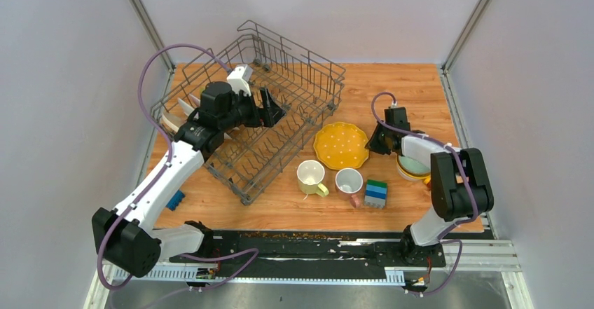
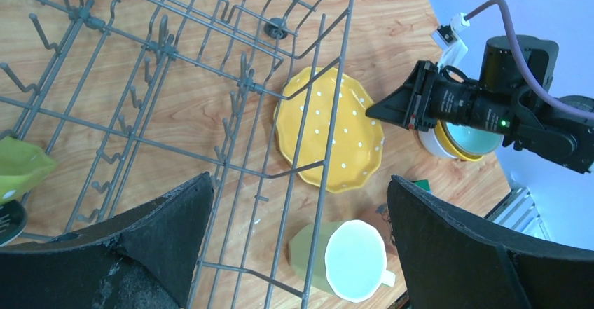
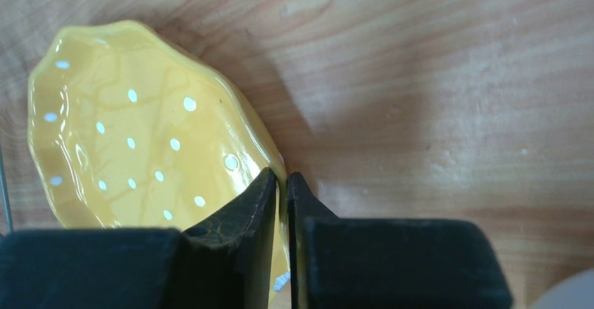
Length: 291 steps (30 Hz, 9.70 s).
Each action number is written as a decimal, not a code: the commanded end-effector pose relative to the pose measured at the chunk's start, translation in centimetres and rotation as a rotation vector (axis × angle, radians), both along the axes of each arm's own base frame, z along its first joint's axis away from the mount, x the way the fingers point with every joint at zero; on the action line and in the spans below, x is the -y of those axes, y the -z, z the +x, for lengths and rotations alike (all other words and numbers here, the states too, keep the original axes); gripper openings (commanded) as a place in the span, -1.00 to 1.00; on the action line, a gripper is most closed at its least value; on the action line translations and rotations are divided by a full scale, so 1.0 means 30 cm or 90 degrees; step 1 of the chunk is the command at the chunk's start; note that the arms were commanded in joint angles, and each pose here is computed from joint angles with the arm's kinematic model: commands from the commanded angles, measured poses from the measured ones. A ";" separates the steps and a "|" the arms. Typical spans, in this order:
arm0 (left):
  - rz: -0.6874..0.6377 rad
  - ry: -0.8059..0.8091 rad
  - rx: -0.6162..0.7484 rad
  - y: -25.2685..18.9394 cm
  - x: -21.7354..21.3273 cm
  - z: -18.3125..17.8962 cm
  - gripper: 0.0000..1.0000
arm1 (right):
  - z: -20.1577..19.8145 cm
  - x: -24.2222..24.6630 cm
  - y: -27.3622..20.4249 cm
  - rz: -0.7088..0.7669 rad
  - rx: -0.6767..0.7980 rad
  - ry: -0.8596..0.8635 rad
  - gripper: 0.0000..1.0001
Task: Load the mixed dishes into the dish rack
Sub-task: Pick up the plate at the center of the board.
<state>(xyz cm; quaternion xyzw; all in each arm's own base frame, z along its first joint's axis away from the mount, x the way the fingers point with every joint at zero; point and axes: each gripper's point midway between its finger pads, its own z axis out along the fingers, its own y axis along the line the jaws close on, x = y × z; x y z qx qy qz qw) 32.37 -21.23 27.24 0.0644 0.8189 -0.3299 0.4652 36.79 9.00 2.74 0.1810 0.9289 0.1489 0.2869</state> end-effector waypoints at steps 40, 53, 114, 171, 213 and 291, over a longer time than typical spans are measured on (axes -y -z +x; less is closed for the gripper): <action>-0.070 0.094 0.004 -0.081 0.104 0.003 1.00 | -0.083 -0.012 -0.057 0.105 -0.014 0.027 -0.52; -0.055 0.096 0.002 -0.067 0.098 -0.001 1.00 | -0.088 -0.044 -0.003 0.074 -0.047 0.008 -0.51; 0.119 -0.140 -0.052 0.563 0.742 0.172 0.92 | 0.074 0.196 -0.134 -0.010 -0.006 -0.017 -1.00; 0.283 0.006 -0.065 0.823 0.727 0.201 0.68 | 0.061 0.174 -0.102 0.014 -0.022 -0.025 -1.00; 0.219 0.145 -0.067 0.806 0.895 0.114 -0.42 | 0.111 0.051 -0.078 0.163 -0.022 -0.056 -1.00; 0.141 0.405 -0.058 0.204 0.807 -0.473 -1.00 | -0.480 -0.260 -0.650 0.394 0.155 -0.262 -1.00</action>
